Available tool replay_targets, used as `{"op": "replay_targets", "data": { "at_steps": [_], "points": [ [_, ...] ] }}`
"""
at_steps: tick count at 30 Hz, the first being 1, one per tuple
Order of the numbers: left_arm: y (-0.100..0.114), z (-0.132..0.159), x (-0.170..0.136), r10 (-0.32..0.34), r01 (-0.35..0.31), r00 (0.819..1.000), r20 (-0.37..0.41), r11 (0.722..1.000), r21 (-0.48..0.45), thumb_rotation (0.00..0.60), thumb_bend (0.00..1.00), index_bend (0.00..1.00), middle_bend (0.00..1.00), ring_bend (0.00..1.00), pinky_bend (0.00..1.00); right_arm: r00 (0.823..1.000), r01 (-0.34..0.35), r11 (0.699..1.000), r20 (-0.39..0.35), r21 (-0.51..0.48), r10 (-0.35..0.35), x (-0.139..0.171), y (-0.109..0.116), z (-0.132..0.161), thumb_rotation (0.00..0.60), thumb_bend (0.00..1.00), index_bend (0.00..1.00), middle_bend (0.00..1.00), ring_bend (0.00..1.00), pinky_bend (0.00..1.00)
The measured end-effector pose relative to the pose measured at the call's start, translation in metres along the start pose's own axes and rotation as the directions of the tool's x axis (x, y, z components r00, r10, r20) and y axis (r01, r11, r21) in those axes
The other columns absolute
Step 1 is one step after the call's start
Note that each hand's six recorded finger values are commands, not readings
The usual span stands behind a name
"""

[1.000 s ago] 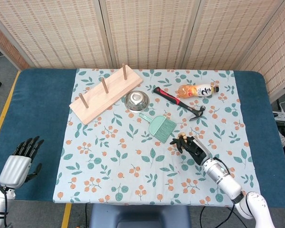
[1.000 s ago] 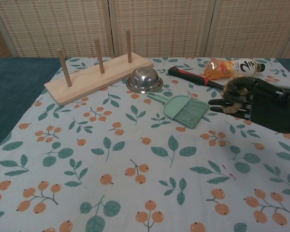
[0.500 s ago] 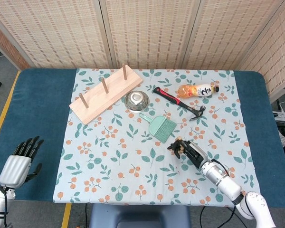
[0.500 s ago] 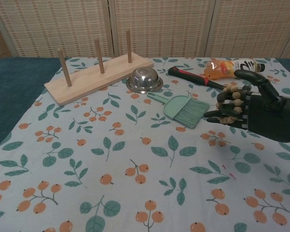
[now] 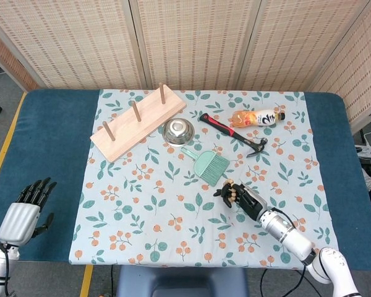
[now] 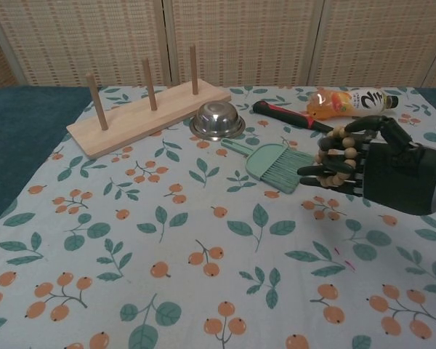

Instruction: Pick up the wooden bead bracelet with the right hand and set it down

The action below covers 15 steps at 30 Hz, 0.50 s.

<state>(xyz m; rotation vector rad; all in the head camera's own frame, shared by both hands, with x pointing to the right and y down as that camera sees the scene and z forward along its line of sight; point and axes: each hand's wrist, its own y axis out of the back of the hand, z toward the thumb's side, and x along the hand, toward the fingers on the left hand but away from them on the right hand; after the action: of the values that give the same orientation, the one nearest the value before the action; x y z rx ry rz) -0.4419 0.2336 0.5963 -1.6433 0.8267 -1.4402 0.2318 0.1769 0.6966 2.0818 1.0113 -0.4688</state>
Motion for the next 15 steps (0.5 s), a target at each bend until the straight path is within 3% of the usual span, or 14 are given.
{"op": "replay_targets", "data": {
  "at_steps": [7, 9, 11, 15],
  "points": [
    [0.0021, -0.0014, -0.002, 0.005, -0.005, 1.0, -0.003, 1.0, -0.001, 0.6, 0.46, 0.0, 0.0, 0.0, 0.15, 1.0, -0.011, 1.0, 0.008, 0.002, 0.011, -0.0006, -0.0027, -0.0028, 0.173, 0.84, 0.57, 0.73, 0.27, 0.08],
    [0.0022, -0.0016, -0.0022, 0.005, -0.005, 1.0, -0.003, 1.0, 0.0, 0.6, 0.46, 0.0, 0.0, 0.0, 0.15, 1.0, -0.009, 1.0, 0.011, 0.007, 0.009, -0.0002, -0.002, -0.0032, 0.187, 0.91, 0.57, 0.73, 0.27, 0.08],
    [0.0023, -0.0013, -0.002, 0.005, -0.005, 1.0, -0.002, 1.0, 0.0, 0.6, 0.46, 0.0, 0.0, 0.0, 0.15, 1.0, -0.005, 1.0, 0.012, 0.01, 0.005, 0.0, -0.0013, -0.0029, 0.22, 0.99, 0.57, 0.73, 0.27, 0.08],
    [0.0017, -0.0006, -0.0012, 0.004, -0.004, 1.0, 0.0, 1.0, -0.001, 0.6, 0.46, 0.0, 0.0, 0.0, 0.15, 1.0, 0.001, 1.0, 0.009, 0.012, -0.002, 0.0006, -0.0001, -0.0021, 0.314, 1.0, 0.55, 0.73, 0.27, 0.08]
  ]
}}
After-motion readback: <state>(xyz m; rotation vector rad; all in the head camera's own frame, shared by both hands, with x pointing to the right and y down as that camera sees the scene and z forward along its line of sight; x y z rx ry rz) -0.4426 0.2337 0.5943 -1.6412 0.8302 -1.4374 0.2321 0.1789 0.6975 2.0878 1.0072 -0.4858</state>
